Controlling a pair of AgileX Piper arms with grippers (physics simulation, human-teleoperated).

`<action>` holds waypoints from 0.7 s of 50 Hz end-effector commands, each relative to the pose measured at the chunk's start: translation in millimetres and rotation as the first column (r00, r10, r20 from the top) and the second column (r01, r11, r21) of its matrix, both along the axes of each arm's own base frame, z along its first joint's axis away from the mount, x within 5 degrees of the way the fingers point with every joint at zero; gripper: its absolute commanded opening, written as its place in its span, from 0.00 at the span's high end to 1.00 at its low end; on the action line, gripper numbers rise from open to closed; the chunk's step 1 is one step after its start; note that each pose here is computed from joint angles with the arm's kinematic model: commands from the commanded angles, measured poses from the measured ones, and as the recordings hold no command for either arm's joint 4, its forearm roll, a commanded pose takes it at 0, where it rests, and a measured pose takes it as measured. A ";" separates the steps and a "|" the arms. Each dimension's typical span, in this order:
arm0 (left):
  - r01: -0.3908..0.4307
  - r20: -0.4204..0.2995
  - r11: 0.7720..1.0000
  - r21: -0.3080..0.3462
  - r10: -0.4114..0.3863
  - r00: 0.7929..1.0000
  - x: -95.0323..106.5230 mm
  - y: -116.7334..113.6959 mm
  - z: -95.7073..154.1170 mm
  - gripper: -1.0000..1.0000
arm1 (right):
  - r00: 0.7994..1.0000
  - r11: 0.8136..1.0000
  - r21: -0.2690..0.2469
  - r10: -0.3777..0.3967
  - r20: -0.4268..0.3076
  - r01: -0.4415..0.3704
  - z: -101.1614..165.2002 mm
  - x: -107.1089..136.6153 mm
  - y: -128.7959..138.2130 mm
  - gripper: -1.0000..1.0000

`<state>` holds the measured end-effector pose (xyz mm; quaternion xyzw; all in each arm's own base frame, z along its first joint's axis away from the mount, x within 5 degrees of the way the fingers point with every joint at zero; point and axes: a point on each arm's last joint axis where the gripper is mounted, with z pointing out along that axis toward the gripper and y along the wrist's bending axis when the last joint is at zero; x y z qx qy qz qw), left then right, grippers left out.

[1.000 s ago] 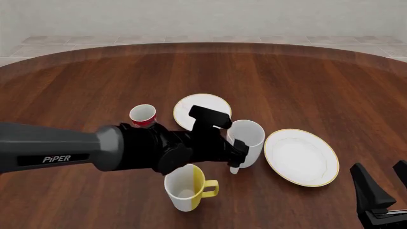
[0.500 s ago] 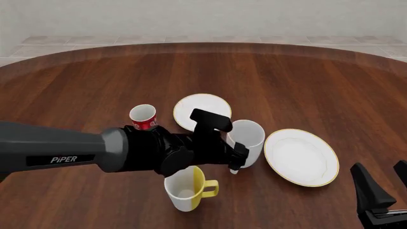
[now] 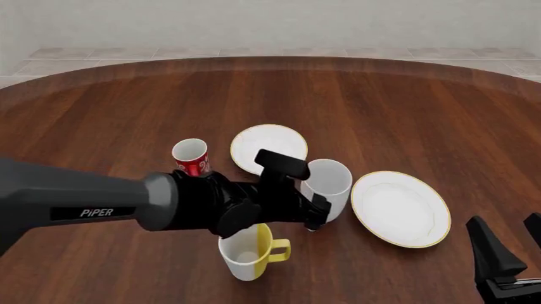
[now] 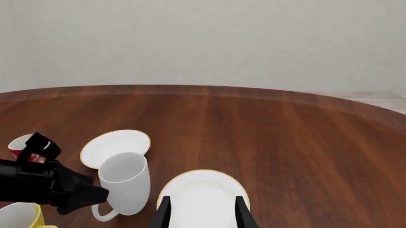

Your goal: Put the white mug on the left plate.

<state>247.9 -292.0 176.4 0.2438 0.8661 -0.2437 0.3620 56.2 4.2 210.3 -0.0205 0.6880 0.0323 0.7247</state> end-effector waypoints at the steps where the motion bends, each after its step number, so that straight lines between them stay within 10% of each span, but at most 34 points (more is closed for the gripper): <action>1: 0.000 -0.006 1.000 0.001 0.000 1.000 0.4 -2.3 -3.9 0.00 | 1.000 1.000 0.000 -0.001 0.001 0.001 0.1 0.0 0.0 0.00; 35: -0.001 -0.044 1.000 0.016 0.001 0.999 -0.4 -10.4 -22.2 0.00 | 1.000 1.000 -0.002 -0.005 -0.001 0.005 -0.2 0.0 -0.2 0.00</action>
